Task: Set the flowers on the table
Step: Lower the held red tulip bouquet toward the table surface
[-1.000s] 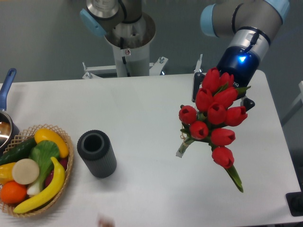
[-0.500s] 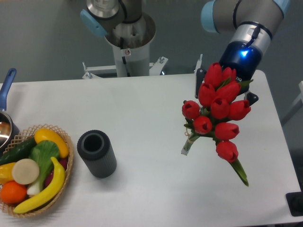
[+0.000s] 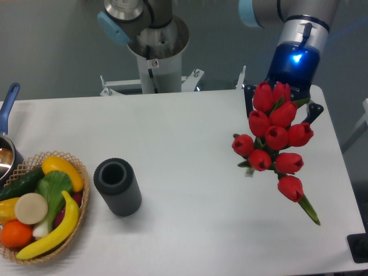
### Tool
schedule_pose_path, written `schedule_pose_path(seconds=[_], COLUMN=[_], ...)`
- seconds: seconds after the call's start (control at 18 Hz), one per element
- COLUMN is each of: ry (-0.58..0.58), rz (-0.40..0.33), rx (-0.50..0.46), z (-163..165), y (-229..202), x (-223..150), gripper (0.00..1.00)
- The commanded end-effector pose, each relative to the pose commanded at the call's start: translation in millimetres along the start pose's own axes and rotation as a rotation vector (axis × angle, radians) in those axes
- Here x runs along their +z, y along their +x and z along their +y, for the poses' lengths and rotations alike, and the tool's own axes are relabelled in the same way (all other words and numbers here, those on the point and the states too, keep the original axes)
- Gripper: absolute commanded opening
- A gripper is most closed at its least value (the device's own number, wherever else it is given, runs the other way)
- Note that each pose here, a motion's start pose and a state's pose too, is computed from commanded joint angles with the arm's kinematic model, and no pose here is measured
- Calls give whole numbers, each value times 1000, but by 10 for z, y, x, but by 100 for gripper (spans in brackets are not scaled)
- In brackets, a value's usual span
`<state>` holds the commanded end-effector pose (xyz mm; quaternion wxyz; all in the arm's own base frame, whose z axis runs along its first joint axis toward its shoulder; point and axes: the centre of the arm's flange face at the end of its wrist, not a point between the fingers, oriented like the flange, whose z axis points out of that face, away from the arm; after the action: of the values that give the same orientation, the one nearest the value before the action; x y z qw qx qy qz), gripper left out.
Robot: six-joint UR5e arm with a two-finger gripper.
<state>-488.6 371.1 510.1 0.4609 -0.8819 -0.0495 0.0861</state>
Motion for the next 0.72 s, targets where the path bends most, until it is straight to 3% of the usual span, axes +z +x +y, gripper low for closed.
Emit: schedule_pose_path(seconds=[0.39,0.72], ry=[-155,-335], rz=[-82,-73], rx=[19,152], z=[253,727], y=[10,201], x=[82,344], gripper=[40,40])
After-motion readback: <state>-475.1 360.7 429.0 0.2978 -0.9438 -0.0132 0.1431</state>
